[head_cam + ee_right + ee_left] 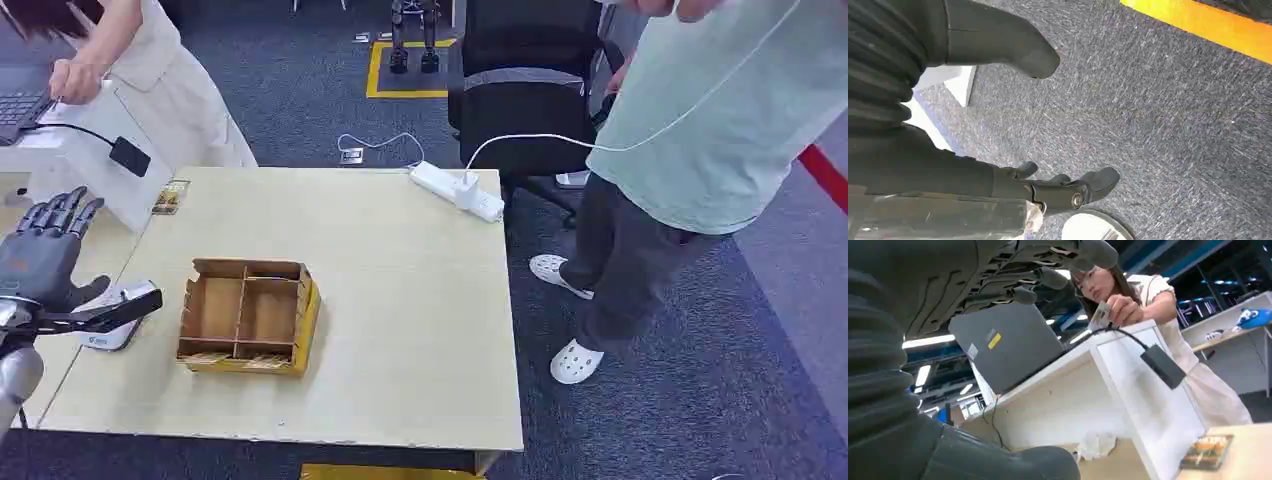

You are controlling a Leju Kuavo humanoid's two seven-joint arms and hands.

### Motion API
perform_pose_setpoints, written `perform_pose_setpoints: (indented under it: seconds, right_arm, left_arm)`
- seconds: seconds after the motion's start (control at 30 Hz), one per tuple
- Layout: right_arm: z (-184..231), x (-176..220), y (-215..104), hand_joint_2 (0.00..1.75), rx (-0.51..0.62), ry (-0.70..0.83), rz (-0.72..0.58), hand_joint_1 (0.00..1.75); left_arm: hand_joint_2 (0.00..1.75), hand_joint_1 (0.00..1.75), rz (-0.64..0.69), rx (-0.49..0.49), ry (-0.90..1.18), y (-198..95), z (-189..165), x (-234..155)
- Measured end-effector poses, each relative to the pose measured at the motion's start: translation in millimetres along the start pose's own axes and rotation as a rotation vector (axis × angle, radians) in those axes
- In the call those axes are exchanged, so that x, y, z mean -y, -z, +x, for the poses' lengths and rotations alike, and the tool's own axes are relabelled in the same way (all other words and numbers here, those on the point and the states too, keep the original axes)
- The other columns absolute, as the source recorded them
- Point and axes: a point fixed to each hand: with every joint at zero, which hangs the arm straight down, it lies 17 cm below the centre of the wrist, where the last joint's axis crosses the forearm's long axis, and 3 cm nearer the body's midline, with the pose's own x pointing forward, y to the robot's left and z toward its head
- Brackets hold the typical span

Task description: Pass the card to the sensor for recognition and then transmit it.

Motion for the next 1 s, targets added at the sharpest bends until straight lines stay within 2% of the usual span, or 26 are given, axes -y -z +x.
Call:
perform_pose_setpoints:
  seconds: [0.27,0.37,0.67,0.8,0.9,1.0]
  right_arm:
    - [-1,-2,0,1.75,-0.017,0.042,0.026,0.00]
    - [-5,-3,0,1.75,-0.026,0.045,0.023,0.00]
    - [-6,2,0,1.75,-0.025,0.047,-0.007,0.00]
    - [-6,1,0,1.75,-0.020,0.027,-0.004,0.00]
    - [-7,1,0,1.75,-0.027,0.016,0.000,0.00]
    - [-3,3,2,1.75,-0.028,0.016,0.003,0.00]
  left_arm:
    - [1.75,0.00,0.032,0.012,0.014,44,3,-31]
    - [1.75,0.00,0.039,0.001,0.002,46,3,-32]
    - [1.75,0.00,-0.002,0.018,-0.001,19,1,1]
    - [1.75,0.00,-0.027,0.010,-0.003,-9,0,18]
    - [1.75,0.00,-0.030,-0.003,-0.012,-22,-10,19]
    - [1.75,0.00,-0.027,-0.003,-0.007,-22,-19,12]
